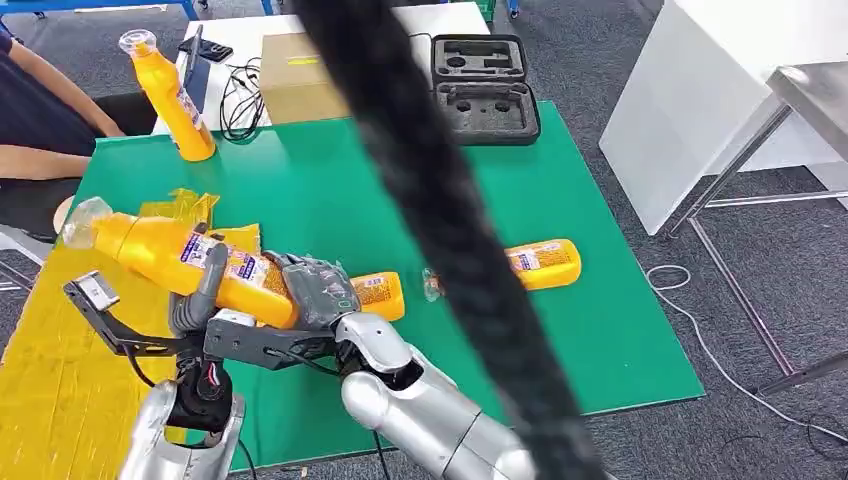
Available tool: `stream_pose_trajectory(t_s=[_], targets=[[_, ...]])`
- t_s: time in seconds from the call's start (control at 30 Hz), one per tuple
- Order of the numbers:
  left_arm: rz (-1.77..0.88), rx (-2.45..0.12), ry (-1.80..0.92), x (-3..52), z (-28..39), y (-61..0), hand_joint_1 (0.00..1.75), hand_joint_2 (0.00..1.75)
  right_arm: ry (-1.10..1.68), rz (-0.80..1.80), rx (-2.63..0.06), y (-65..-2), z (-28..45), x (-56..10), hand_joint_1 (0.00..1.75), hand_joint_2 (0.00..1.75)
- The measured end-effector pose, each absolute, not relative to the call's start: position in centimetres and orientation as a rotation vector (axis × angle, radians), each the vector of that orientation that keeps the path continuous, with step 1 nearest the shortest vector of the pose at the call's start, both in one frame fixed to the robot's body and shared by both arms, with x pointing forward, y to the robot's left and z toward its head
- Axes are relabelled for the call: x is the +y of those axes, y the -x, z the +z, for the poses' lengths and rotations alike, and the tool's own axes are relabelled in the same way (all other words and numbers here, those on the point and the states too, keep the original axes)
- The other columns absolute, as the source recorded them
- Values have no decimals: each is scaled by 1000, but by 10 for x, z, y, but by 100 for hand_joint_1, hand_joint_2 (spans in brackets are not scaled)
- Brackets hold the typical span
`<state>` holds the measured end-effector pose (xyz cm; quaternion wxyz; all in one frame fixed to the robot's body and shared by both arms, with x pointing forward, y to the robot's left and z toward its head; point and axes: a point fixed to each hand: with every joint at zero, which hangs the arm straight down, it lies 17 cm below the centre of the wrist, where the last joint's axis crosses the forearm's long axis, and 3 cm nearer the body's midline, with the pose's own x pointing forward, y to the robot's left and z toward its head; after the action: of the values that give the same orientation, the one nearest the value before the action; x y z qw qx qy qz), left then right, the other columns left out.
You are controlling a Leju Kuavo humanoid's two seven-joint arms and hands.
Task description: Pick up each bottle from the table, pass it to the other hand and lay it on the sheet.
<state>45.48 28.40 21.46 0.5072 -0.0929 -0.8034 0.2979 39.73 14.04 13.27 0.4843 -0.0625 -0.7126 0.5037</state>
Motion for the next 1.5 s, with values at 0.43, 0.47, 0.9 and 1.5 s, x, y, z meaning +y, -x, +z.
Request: stream_pose_trajectory(t_s=[0.43, 0.47, 0.9, 1.5], targets=[[740, -1960, 190, 299, 221, -460, 175, 175, 130, 1203, -1770, -399, 131, 134, 0, 0], [742, -1962, 190, 300, 222, -460, 175, 175, 130, 1201, -1769, -399, 131, 134, 0, 0], [748, -1969, 183, 304, 225, -461, 175, 175, 128, 1188, -1761, -400, 129, 131, 0, 0], [619, -2181, -774, 394, 269, -410, 175, 175, 80, 928, -1831, -417, 152, 78, 0, 0]])
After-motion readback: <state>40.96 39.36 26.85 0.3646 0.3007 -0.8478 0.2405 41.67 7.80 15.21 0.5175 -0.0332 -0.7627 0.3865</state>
